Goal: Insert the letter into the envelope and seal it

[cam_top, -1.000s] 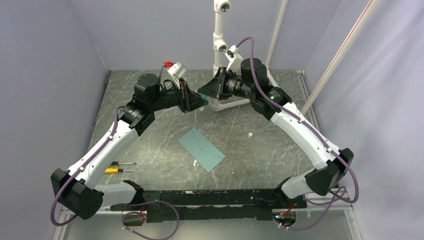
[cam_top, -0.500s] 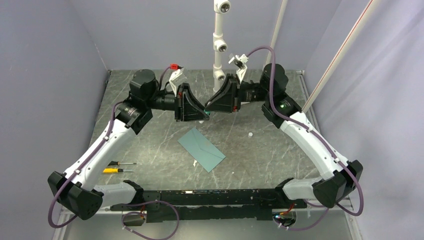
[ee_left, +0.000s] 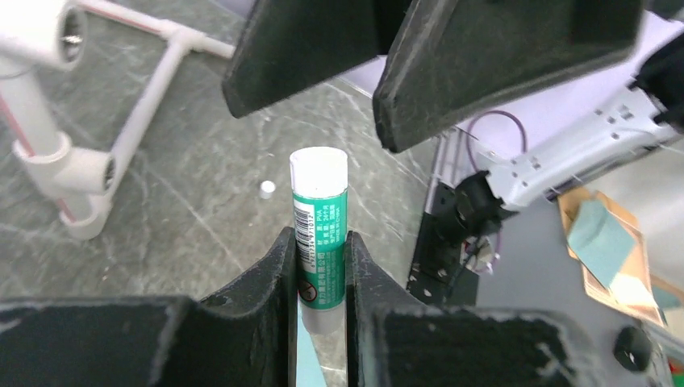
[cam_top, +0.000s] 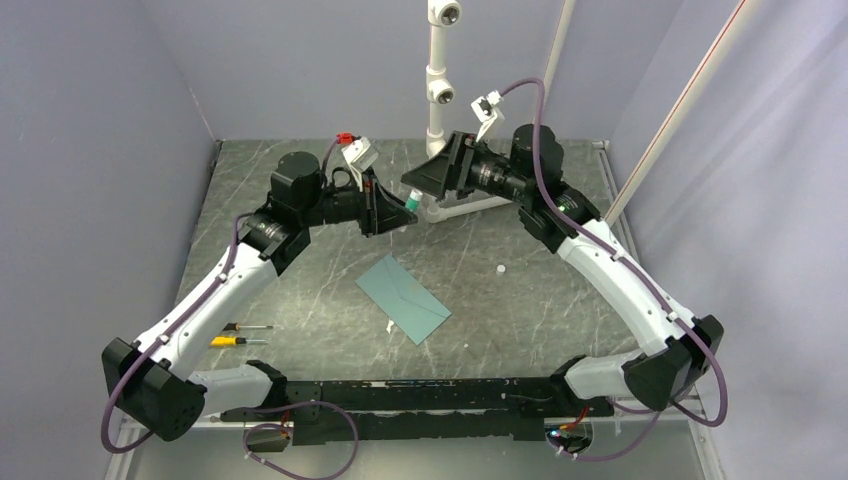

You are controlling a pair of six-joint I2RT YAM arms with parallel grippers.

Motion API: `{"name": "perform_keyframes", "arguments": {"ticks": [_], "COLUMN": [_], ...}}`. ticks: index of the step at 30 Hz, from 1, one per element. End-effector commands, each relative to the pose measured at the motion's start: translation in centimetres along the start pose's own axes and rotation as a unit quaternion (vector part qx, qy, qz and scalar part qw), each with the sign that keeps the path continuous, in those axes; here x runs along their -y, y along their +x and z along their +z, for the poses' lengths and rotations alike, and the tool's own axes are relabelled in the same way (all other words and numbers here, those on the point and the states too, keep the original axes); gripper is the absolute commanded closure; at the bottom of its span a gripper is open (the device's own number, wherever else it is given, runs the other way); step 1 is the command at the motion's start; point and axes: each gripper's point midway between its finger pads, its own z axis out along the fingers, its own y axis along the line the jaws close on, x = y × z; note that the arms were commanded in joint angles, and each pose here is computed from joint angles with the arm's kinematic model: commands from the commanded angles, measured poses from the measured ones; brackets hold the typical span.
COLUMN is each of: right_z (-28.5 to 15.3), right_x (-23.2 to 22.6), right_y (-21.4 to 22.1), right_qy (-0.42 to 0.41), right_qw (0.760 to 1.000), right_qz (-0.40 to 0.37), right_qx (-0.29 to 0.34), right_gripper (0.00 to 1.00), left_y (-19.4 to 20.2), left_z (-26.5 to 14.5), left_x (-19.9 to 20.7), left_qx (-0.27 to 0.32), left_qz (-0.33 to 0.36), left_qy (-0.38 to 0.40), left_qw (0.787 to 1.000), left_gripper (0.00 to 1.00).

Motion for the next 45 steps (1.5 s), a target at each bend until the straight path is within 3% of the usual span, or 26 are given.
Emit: {"name": "perform_keyframes", "arguments": {"ticks": [1, 7, 13, 16, 21, 24, 27, 32, 36, 39, 40, 42, 43, 45], "right_z": [1.1, 1.8, 2.0, 2.1, 2.2, 1.9, 1.0, -2.5, -4.4, -3.3, -2.2, 0.3, 0.8, 1.4], "right_x": [1.1, 1.8, 1.4, 0.8, -0.5, -2.5, -5.3, -9.4, -10.9, -10.0, -8.6, -4.1, -2.0, 1.2], "right_y": [-2.2, -1.5, -1.1, -0.8, -0.6, -0.3, 1.3, 4.2, 4.9, 3.7, 3.1, 0.0, -0.8, -1.2], "right_qy": [0.092, 0.116, 0.098, 0.077, 0.038, -0.028, -0.141, -0.311, -0.365, -0.309, -0.253, -0.091, -0.027, 0.064], "right_qw": [0.992, 0.989, 0.991, 0.993, 0.998, 0.999, 0.986, 0.929, 0.900, 0.921, 0.943, 0.983, 0.992, 0.996], "right_qz": [0.063, 0.083, 0.090, 0.086, 0.056, 0.010, -0.069, -0.161, -0.197, -0.210, -0.194, -0.156, -0.122, -0.052], "right_qx": [0.058, 0.038, 0.033, 0.026, -0.001, -0.022, -0.060, -0.123, -0.137, -0.105, -0.093, -0.024, -0.004, 0.015], "right_gripper": [0.29, 0.39, 0.64, 0.83, 1.00, 1.00, 1.00, 1.00, 1.00, 1.00, 0.92, 0.53, 0.41, 0.33], "left_y": [-3.2, -2.9, -2.7, -2.7, -2.8, -2.8, -2.5, -1.2, -1.3, -1.9, -2.1, -2.7, -2.9, -3.3], "left_z": [-0.2, -0.1, -0.2, -0.2, -0.4, -0.5, -0.9, -2.0, -2.5, -2.4, -2.3, -1.7, -1.4, -1.0], "left_x": [-1.7, -1.8, -1.7, -1.5, -0.5, 1.0, 3.9, 8.2, 8.8, 8.6, 8.4, 7.0, 6.0, 4.0], "left_qx": [0.072, 0.071, 0.072, 0.068, 0.063, 0.055, 0.035, -0.029, -0.025, -0.008, -0.003, 0.013, 0.021, 0.036], "left_qz": [0.014, 0.007, 0.003, 0.004, 0.010, 0.017, 0.030, 0.015, 0.027, 0.040, 0.043, 0.042, 0.043, 0.042], "left_qy": [-0.061, -0.060, -0.062, -0.055, -0.033, 0.002, 0.082, 0.234, 0.246, 0.228, 0.216, 0.168, 0.137, 0.075], "left_qw": [0.995, 0.996, 0.996, 0.996, 0.997, 0.998, 0.996, 0.972, 0.969, 0.973, 0.975, 0.985, 0.989, 0.996], "left_gripper": [0.98, 0.97, 0.98, 0.98, 0.98, 0.98, 0.98, 0.98, 0.98, 0.98, 0.97, 0.97, 0.97, 0.98]}}
